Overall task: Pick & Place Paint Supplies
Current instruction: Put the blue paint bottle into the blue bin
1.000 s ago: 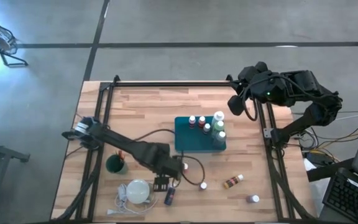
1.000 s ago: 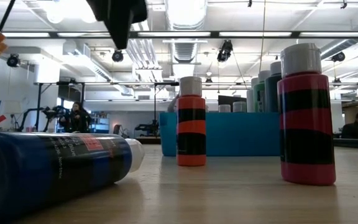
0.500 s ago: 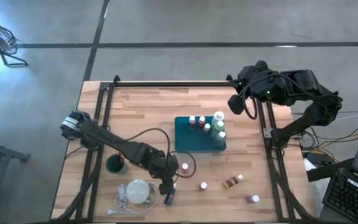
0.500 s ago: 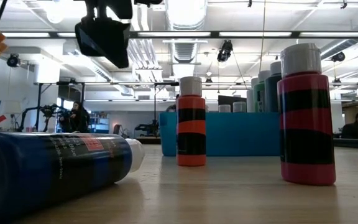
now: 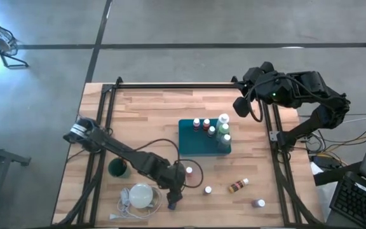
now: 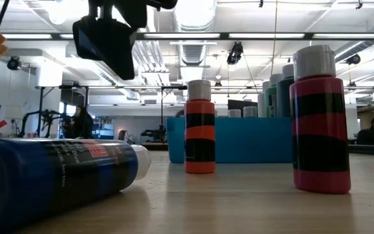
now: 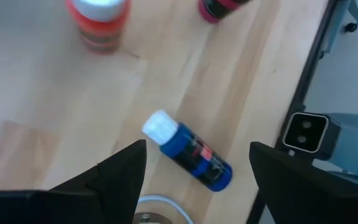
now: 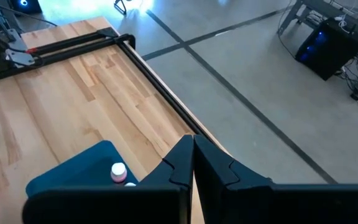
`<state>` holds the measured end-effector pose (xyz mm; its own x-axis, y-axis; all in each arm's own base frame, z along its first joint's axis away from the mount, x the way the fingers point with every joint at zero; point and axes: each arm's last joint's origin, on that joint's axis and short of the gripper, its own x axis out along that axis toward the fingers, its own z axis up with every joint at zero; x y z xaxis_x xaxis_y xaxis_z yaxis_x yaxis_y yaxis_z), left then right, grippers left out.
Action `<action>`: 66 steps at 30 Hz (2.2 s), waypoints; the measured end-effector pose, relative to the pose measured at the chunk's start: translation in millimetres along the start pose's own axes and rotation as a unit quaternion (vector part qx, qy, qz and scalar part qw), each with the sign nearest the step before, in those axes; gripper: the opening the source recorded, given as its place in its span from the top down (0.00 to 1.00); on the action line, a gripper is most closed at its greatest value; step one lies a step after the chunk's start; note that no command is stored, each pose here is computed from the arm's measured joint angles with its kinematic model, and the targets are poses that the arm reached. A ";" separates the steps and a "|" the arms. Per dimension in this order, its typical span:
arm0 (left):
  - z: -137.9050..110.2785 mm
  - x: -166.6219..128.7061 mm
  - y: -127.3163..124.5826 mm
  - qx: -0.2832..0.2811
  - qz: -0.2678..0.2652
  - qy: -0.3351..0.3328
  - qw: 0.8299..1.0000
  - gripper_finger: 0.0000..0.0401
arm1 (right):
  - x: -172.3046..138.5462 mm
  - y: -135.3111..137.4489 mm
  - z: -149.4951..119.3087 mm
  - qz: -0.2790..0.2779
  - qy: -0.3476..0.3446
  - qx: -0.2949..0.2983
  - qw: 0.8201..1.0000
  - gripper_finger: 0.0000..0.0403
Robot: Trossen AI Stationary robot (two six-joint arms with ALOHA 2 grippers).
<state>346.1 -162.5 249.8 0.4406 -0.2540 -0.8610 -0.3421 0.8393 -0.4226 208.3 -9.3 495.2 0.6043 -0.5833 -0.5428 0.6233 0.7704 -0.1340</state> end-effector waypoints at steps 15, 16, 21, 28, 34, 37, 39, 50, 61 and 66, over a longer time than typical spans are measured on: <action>-10.8 13.6 1.4 -0.036 0.063 0.055 0.996 0.28 | 3.2 -4.7 1.4 -0.010 0.002 -0.009 1.000 0.98; -11.5 15.0 0.5 -0.035 0.059 0.058 0.996 0.28 | 3.4 -4.9 1.5 -0.011 0.002 -0.009 1.000 0.98; -10.5 23.7 -2.9 -0.036 0.048 0.056 0.997 0.28 | 4.9 -7.1 2.1 -0.015 0.004 -0.006 1.000 0.98; -11.6 36.6 -3.8 -0.042 0.050 0.071 0.995 0.28 | 6.5 -9.0 2.6 -0.011 0.008 -0.005 1.000 0.98; -12.2 44.8 -7.8 -0.054 0.030 0.074 0.995 0.28 | 6.9 -9.5 2.7 -0.011 0.009 -0.006 1.000 0.98; -12.0 47.1 -9.8 -0.063 0.023 0.070 0.995 0.28 | 7.0 -9.3 2.5 -0.010 0.010 -0.006 1.000 0.98; -13.5 50.5 -10.3 -0.071 0.024 0.073 0.995 0.28 | 7.1 -9.2 2.4 -0.010 0.010 -0.008 1.000 0.98; -18.7 70.7 -12.0 -0.111 0.018 0.094 0.989 0.28 | 12.8 -6.2 -1.2 -0.013 0.020 -0.027 0.999 0.98; -20.5 80.4 -8.8 -0.133 0.031 0.091 0.986 0.28 | 20.2 -2.4 -6.0 -0.017 0.034 -0.040 0.998 0.98; -20.1 87.9 -8.9 -0.136 0.025 0.088 0.986 0.28 | 20.2 -2.1 -5.2 -0.016 0.030 -0.039 0.999 0.98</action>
<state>371.1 -201.9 172.2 0.2744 -0.3143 -0.9088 -0.5806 0.6992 -0.4172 216.7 -21.3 480.2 0.5523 -0.5930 -0.5859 0.5992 0.7710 -0.2156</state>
